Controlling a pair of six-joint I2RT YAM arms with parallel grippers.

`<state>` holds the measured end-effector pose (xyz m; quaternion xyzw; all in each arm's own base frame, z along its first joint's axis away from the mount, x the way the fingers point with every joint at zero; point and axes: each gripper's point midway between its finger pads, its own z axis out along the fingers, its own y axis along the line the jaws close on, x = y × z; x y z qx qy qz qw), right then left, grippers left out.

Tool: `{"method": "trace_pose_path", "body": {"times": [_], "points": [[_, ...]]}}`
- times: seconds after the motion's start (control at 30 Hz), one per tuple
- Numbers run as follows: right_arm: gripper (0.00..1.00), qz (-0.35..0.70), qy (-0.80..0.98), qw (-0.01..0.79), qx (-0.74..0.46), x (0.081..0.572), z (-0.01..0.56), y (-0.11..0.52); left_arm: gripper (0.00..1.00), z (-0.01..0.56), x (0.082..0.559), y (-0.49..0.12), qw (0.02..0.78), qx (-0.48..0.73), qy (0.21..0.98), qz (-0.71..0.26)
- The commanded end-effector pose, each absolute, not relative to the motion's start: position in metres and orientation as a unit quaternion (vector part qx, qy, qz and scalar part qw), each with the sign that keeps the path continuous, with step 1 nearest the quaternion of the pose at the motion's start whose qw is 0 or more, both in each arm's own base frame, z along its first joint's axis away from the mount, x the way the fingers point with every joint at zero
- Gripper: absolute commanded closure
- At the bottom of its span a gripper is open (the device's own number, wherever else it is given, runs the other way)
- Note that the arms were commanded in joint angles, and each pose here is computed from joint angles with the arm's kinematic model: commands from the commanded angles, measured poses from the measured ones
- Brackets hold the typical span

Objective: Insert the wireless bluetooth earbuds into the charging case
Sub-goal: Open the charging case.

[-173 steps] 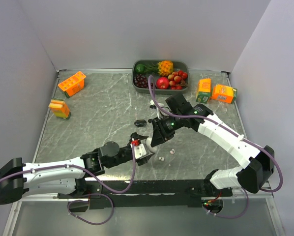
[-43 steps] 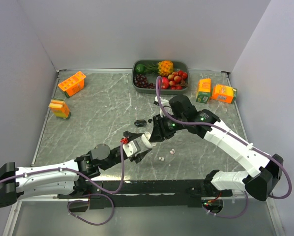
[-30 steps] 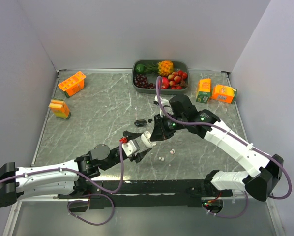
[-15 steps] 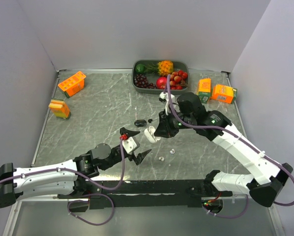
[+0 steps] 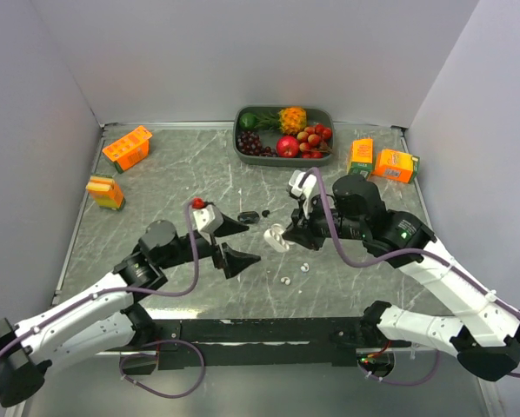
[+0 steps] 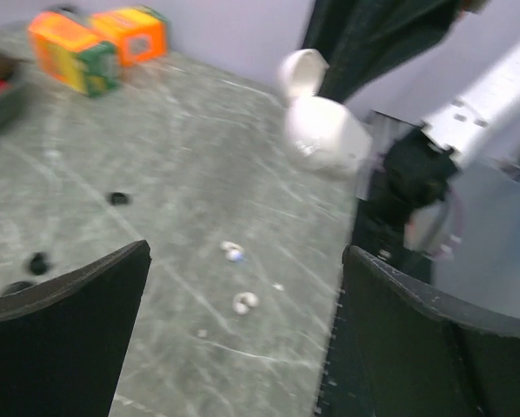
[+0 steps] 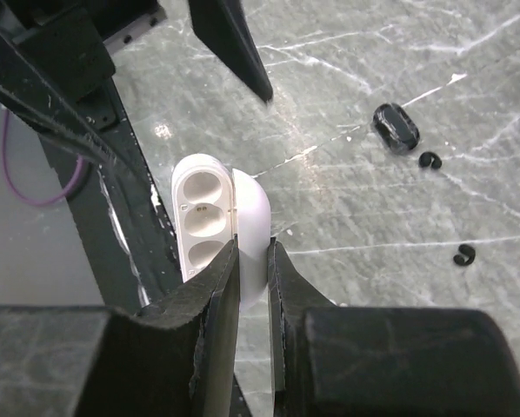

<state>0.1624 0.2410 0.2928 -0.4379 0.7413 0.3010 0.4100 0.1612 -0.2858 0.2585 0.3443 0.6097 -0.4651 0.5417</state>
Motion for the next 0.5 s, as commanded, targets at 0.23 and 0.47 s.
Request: {"method": "trace_pose_path", "body": {"times": [0.23, 0.47], "points": [[1.00, 0.285, 0.706, 0.403, -0.507, 0.151, 0.284, 0.259, 0.02, 0.284, 0.125, -0.306, 0.505, 0.435, 0.514, -0.541], [1.00, 0.273, 0.709, 0.397, -0.515, 0.153, 0.278, 0.268, 0.08, 0.281, 0.124, -0.311, 0.492, 0.451, 0.511, -0.543]]}}
